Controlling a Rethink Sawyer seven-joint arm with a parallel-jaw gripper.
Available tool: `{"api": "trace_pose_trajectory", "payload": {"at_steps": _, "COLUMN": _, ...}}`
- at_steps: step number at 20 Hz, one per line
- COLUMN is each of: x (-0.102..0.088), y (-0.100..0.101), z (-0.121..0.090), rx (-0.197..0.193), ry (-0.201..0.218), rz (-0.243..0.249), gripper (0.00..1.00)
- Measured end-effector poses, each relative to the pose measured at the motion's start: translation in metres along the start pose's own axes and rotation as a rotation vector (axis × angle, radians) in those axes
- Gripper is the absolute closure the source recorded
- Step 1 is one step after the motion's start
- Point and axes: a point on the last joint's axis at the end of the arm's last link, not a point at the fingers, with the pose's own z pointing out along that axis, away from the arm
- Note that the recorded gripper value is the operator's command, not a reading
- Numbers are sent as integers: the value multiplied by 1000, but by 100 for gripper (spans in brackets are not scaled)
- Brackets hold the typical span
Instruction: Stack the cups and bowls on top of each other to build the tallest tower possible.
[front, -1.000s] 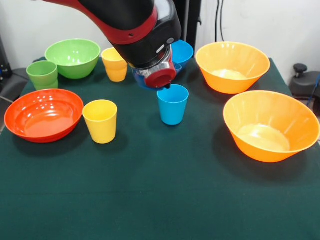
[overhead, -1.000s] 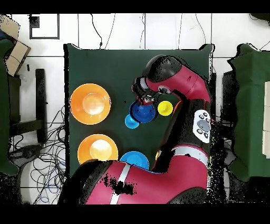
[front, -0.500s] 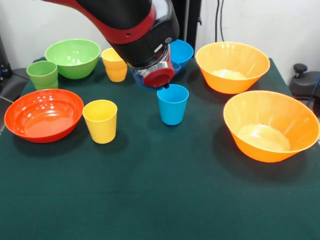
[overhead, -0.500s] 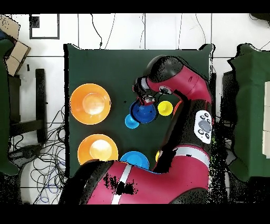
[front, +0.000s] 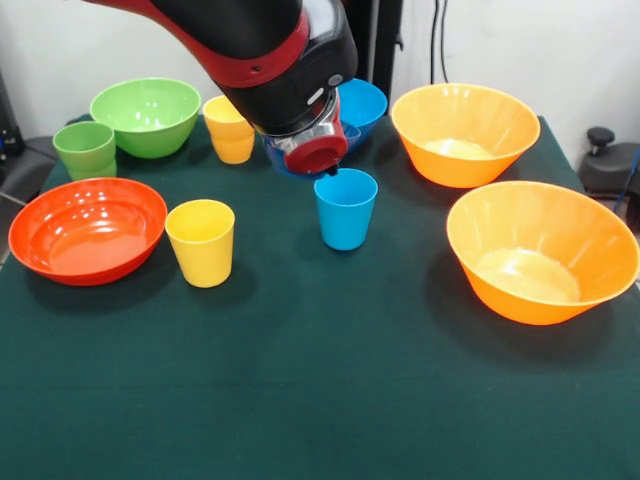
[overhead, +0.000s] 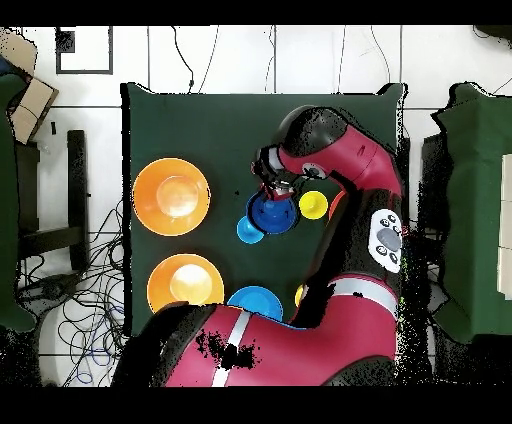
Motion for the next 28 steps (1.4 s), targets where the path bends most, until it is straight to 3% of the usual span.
{"api": "trace_pose_trajectory", "payload": {"at_steps": 28, "x": 2, "y": 3, "z": -4, "rx": -22, "ry": 24, "rz": 13, "gripper": 100}}
